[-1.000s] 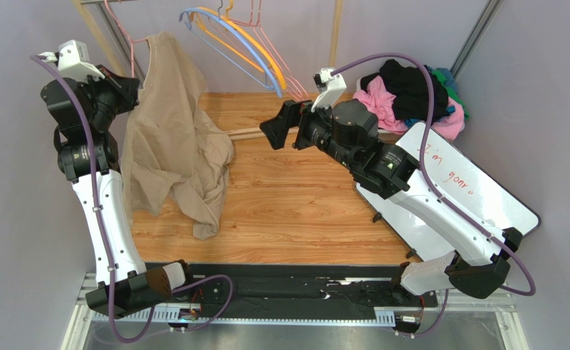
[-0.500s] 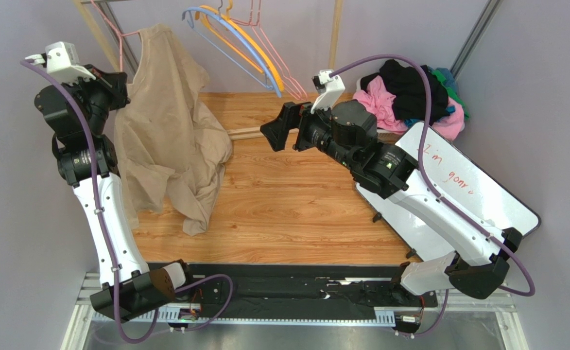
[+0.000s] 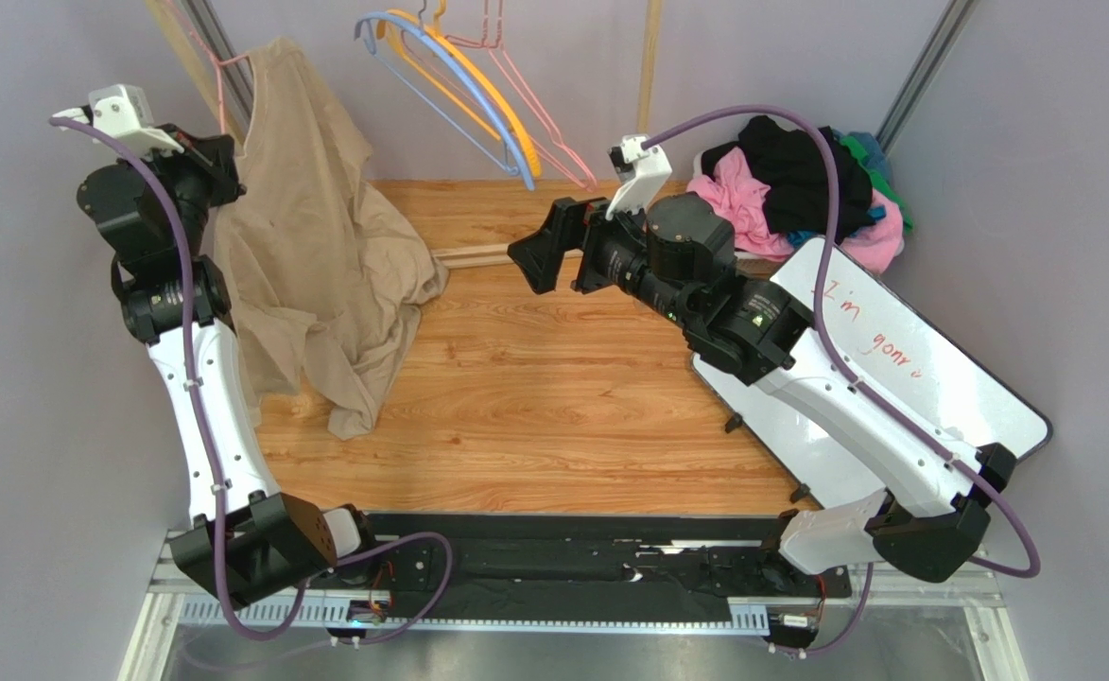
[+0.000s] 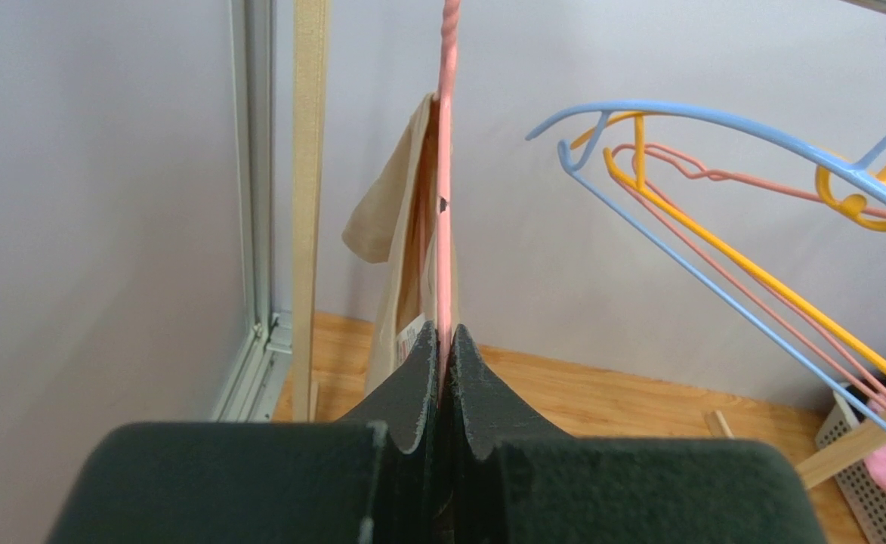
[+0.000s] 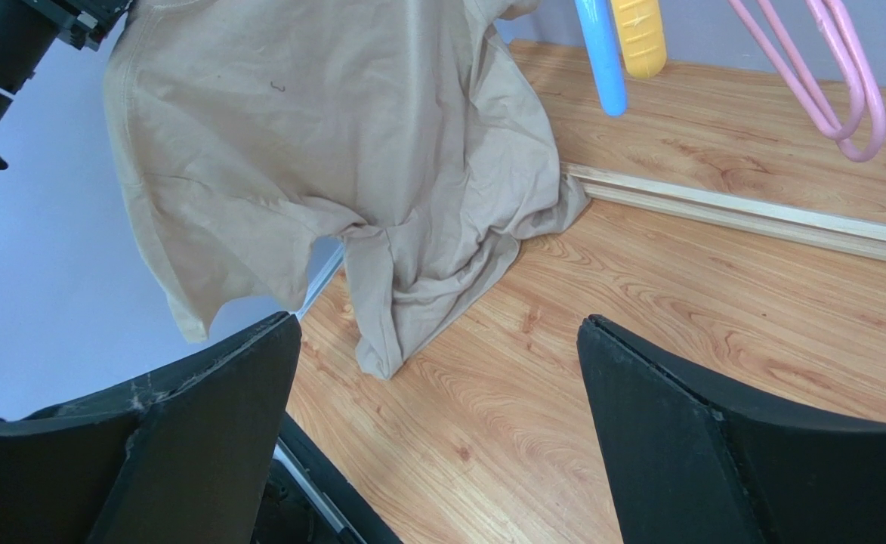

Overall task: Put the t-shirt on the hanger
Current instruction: Place the hanger at the clothesline.

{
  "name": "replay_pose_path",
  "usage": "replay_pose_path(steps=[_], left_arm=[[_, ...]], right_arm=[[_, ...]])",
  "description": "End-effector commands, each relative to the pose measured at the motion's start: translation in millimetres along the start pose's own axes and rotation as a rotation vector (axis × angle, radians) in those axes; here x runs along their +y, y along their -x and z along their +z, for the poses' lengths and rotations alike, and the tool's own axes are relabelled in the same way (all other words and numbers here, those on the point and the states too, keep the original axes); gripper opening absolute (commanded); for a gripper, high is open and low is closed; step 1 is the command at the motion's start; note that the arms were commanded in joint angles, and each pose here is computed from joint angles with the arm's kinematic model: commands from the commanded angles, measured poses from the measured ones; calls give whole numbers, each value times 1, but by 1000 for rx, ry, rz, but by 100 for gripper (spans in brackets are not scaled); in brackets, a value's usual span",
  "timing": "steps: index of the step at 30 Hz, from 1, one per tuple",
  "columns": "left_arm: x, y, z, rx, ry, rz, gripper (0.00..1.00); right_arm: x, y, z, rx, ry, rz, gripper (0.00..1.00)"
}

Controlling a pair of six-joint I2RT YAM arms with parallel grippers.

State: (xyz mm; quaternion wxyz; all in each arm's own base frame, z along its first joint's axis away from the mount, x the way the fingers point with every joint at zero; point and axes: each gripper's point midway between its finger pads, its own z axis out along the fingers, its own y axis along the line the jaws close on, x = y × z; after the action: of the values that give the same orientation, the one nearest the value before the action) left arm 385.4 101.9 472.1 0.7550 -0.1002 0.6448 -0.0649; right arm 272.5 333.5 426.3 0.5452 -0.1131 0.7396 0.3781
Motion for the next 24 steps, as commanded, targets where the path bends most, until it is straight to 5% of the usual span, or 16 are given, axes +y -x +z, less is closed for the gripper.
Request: replay_pose_path(steps=[1,9,17,19,24], left_arm=[[2,37,6,-168,-14,90,0],[20,16,15,-139,30,129,0],[41,-21,13,11,104,155,0],[42,-33,6,61,113,147,9],[40,-51,-15,132,122,154,58]], right_arm=[[1,10,-7,-30,16,6,100],[0,5,-5,-14,20,8,100],[-4,-1,-5,-2,13,5,100],[-4,-1,-7,-2,17,-1,100],[-8,-3,-11,0,11,-29,100]])
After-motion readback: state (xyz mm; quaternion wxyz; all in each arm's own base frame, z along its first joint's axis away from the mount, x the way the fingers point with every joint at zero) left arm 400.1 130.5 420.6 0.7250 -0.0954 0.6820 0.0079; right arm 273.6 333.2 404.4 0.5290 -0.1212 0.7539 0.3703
